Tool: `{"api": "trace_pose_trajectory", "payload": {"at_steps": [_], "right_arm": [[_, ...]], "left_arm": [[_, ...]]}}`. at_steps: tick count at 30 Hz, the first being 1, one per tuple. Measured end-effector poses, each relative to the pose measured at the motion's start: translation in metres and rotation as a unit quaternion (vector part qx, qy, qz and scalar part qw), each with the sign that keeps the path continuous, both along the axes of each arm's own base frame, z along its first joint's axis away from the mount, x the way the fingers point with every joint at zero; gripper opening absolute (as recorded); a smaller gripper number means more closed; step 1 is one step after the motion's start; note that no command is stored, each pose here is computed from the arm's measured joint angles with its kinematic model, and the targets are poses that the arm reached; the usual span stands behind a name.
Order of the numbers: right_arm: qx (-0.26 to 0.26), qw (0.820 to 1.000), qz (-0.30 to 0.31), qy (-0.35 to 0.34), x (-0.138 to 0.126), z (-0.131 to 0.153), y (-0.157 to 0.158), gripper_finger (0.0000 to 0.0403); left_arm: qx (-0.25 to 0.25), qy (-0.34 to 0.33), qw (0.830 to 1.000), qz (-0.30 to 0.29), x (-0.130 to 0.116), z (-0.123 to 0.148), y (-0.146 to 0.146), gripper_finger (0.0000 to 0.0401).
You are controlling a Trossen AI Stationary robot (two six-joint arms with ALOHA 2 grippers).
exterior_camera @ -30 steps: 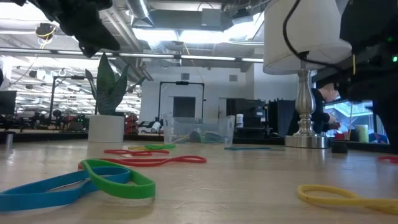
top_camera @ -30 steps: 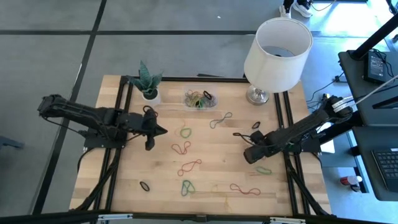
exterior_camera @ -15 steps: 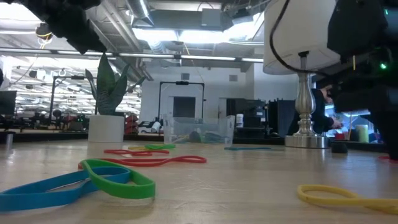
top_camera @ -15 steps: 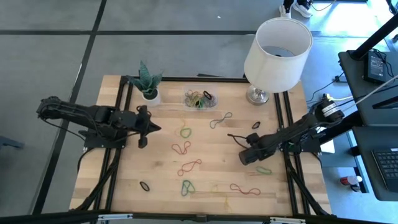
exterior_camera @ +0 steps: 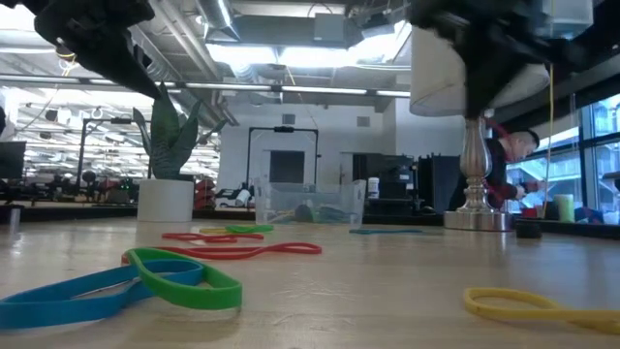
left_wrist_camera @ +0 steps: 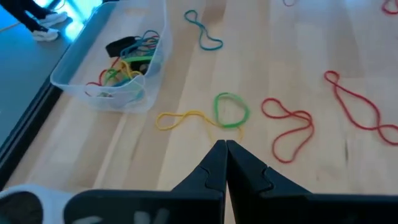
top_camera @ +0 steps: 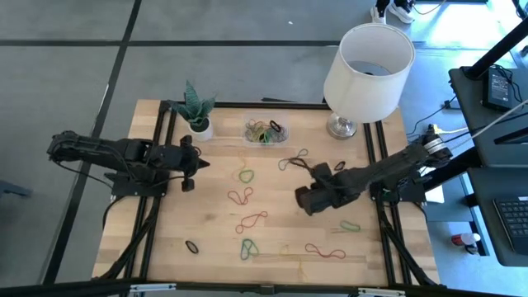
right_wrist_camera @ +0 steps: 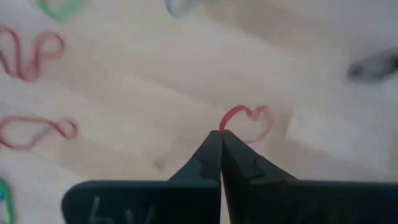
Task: Pick and place rubber bands into bin
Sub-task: Put the red rubber band into the transparent bin
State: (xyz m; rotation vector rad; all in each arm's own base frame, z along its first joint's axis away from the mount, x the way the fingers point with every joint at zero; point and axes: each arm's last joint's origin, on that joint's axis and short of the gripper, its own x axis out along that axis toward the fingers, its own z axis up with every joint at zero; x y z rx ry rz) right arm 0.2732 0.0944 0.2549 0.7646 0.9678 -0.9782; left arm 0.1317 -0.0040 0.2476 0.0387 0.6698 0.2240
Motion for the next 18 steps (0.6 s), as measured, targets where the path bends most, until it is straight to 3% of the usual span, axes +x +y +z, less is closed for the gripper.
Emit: {"api": "trace_pose_trajectory", "payload": {"at_steps": [8,18], "right_arm": [[-0.108,0.99,0.088,-0.018,0.076,0.048,-0.039,0.0],[-0.233,0.958,0.16,-0.036,0.151,0.076,-0.14,0.0]], "left_arm": [[-0.003,-0.01,1.0,0.013,0.001,0.002,0.003,0.0003],[-0.018,-0.028,0.999,0.021,0.002,0.004,0.003,0.0004]]}}
